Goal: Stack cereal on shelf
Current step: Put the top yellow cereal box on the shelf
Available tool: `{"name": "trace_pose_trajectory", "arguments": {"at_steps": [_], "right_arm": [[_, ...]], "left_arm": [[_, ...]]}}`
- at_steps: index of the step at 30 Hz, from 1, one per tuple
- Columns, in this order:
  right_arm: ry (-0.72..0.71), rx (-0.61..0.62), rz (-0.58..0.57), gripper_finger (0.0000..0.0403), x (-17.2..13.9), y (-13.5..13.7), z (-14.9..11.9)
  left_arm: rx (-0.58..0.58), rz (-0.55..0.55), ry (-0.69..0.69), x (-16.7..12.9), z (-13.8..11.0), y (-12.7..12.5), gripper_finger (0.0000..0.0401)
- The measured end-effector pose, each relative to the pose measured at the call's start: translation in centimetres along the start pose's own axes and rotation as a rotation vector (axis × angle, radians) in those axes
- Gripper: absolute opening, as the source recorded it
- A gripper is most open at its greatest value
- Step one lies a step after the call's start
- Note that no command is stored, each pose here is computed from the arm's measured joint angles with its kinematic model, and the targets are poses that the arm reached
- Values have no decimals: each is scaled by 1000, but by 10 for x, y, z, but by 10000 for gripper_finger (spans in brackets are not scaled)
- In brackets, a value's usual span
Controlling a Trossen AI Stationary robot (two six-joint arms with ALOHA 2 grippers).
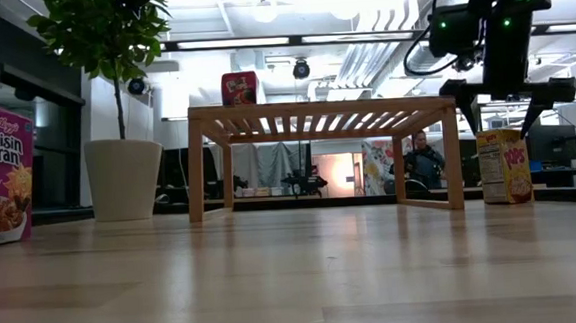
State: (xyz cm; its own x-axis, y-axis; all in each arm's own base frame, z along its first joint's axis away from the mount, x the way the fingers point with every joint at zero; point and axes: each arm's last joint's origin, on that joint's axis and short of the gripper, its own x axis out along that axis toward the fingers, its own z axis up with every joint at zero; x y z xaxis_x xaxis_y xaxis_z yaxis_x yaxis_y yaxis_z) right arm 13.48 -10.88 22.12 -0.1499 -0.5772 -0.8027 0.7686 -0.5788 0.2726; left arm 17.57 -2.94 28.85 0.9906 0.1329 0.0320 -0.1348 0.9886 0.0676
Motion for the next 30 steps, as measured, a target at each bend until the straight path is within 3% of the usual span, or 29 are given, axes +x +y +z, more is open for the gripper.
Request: {"name": "trace_pose_trajectory", "arguments": {"at_steps": [17,30], "right_arm": [[8,-26,-21,320,1,-4,-3],[19,66,-50,320,19,-13,-15]], "left_arm": [[-47,-2,39,0,-4,0,218],[-30,31,45,0,-4,1,218]]}}
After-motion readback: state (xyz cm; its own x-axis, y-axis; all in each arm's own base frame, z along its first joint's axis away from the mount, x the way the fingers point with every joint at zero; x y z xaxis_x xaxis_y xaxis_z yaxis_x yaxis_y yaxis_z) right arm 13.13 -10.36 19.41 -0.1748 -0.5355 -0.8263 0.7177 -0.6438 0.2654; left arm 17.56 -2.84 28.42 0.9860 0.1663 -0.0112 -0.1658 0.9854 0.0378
